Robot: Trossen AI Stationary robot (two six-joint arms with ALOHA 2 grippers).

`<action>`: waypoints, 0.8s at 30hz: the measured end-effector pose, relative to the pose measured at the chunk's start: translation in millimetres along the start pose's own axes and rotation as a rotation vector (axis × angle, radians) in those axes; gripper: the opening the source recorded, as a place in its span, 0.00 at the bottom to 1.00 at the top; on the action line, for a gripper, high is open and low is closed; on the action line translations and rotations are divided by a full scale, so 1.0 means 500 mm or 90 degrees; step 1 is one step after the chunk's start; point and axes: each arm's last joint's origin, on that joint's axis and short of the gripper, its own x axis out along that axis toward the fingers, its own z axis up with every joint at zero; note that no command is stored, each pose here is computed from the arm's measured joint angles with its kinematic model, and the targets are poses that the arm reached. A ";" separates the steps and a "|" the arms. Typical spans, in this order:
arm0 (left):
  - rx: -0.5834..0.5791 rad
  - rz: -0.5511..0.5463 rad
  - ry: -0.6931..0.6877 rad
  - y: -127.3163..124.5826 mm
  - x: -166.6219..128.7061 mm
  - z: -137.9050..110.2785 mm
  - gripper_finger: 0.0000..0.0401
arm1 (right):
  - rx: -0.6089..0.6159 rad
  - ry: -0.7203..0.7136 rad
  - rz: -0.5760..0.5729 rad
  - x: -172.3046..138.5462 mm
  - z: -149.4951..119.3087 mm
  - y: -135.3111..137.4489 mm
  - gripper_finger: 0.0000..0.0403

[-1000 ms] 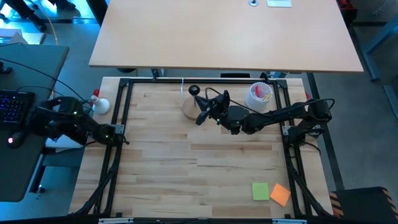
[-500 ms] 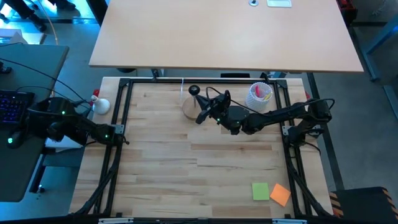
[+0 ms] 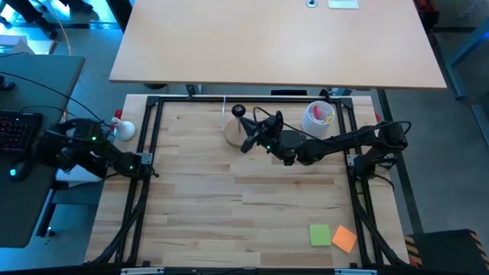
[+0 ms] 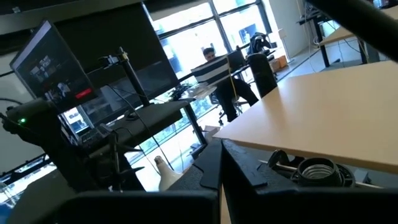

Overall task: Screw lightbulb
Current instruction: Remove the lightbulb from the brown lamp

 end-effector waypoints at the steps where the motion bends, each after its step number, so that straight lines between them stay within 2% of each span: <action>1: 0.014 -0.004 0.007 0.007 -0.002 0.005 0.61 | -0.001 0.001 0.002 -0.001 0.000 0.001 0.00; 6: 0.098 -0.019 0.060 0.047 -0.014 0.033 0.61 | -0.028 0.028 0.033 0.001 0.007 0.019 0.00; 14: 0.252 -0.010 0.224 0.141 -0.076 0.071 0.61 | -0.107 0.082 0.027 0.026 0.019 0.064 0.00; 24: 0.394 0.046 0.410 0.226 -0.150 0.118 0.61 | -0.212 0.104 0.052 0.062 -0.006 0.093 0.00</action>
